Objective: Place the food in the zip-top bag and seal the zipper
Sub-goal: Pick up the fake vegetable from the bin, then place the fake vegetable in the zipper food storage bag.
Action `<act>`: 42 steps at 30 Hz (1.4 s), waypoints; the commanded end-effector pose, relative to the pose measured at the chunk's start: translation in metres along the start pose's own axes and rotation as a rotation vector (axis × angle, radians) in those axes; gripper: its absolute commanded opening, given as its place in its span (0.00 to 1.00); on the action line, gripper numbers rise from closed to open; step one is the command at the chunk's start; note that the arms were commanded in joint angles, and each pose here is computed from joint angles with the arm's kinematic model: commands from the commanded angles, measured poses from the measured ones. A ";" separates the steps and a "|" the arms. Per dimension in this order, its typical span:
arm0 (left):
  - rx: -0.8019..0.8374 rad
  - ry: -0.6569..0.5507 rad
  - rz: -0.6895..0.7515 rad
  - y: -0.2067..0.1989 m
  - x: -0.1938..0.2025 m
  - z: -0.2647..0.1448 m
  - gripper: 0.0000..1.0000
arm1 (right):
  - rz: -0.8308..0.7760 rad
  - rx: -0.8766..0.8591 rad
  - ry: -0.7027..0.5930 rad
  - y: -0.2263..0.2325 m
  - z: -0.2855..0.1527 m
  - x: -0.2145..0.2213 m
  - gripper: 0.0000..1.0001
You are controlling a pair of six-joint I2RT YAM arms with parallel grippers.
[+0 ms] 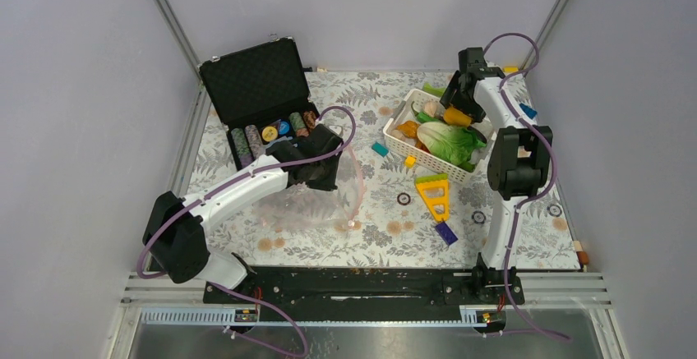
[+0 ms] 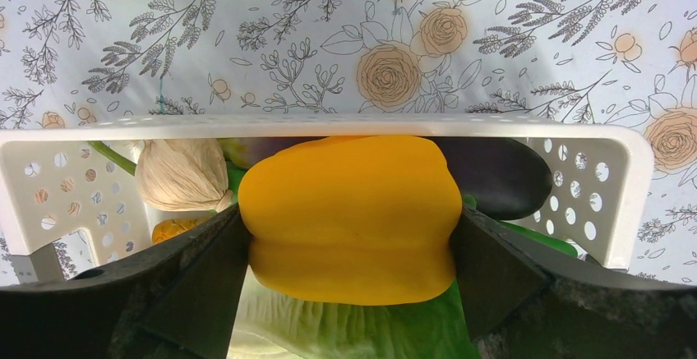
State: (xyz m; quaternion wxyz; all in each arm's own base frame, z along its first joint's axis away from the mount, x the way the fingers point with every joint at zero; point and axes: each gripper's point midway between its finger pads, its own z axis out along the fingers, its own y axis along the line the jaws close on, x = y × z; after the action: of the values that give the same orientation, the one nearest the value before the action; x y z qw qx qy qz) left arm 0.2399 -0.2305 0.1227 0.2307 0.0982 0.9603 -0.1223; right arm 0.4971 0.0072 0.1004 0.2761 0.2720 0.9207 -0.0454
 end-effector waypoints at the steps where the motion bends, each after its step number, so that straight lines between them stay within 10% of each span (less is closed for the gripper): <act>1: 0.038 -0.065 0.002 -0.005 -0.013 -0.010 0.00 | -0.005 -0.034 -0.025 0.003 -0.005 -0.006 0.64; 21: 0.099 -0.092 -0.051 -0.017 -0.021 -0.027 0.00 | -0.236 -0.594 -0.210 0.033 -0.173 0.031 0.55; 34: 0.207 -0.046 -0.080 -0.037 -0.012 -0.039 0.00 | -0.729 -1.578 -0.094 0.095 -0.353 0.225 0.56; 42: 0.327 -0.032 -0.072 -0.055 -0.005 -0.062 0.00 | -0.783 -1.676 -0.022 0.107 -0.363 0.269 0.58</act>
State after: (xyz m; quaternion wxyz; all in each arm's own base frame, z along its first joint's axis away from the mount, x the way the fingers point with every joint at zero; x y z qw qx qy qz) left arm 0.2165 -0.2518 0.1573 0.2152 0.0852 0.9473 -0.2215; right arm 0.2005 0.2927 0.2486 0.3371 -0.3073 0.7242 0.5172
